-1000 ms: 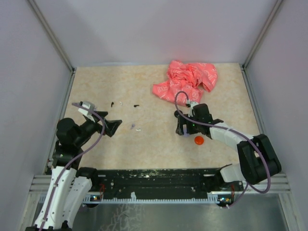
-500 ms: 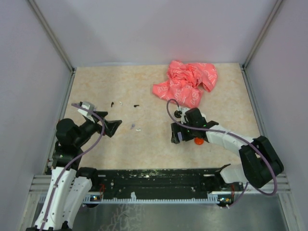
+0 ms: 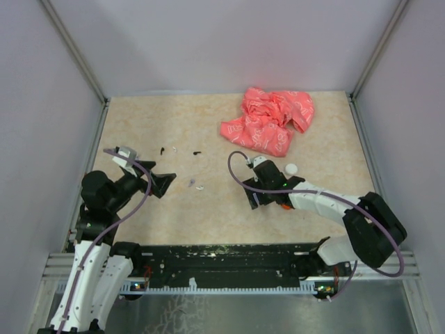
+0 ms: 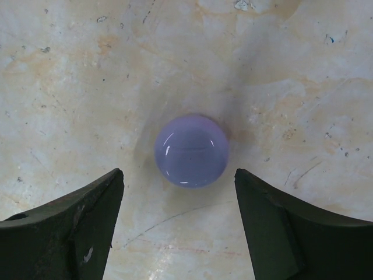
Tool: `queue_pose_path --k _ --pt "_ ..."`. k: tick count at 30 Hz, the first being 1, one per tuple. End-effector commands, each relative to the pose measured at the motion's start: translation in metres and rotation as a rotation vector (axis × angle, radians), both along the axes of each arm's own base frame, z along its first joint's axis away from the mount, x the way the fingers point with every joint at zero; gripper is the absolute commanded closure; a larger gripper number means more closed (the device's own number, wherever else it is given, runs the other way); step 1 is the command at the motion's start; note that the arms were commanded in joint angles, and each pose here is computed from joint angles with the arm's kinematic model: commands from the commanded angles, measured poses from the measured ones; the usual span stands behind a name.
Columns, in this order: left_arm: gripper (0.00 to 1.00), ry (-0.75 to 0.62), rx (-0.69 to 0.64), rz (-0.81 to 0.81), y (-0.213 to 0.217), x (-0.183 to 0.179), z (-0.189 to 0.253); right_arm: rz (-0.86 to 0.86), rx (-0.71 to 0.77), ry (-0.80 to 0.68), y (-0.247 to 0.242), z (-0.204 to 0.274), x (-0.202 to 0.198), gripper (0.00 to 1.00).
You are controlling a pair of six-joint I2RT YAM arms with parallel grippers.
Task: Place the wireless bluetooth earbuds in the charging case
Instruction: Pick up the charging case at the center of the board.
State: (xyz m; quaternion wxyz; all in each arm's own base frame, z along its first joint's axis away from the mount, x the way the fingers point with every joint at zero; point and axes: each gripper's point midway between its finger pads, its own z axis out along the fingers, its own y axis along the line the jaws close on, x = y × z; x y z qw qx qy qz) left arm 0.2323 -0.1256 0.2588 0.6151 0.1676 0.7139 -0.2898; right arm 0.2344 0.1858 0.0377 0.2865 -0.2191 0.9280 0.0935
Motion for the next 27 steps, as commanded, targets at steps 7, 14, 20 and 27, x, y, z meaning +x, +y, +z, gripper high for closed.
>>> queue_pose_path --k 7,14,20,27 --pt "0.00 -0.041 -0.009 -0.025 -0.003 -0.001 0.015 -0.001 -0.043 -0.089 0.022 0.007 0.023 0.32" --pt "0.00 -0.033 -0.018 -0.040 -0.005 -0.001 0.014 -0.010 -0.068 -0.072 0.021 -0.001 0.019 0.39" --pt "0.01 -0.003 -0.052 -0.074 -0.012 -0.003 0.011 -0.005 -0.072 -0.060 0.022 -0.006 0.015 0.40" --pt "0.05 0.120 -0.100 -0.154 -0.025 -0.004 -0.005 0.029 -0.069 -0.065 0.027 -0.004 0.011 0.42"
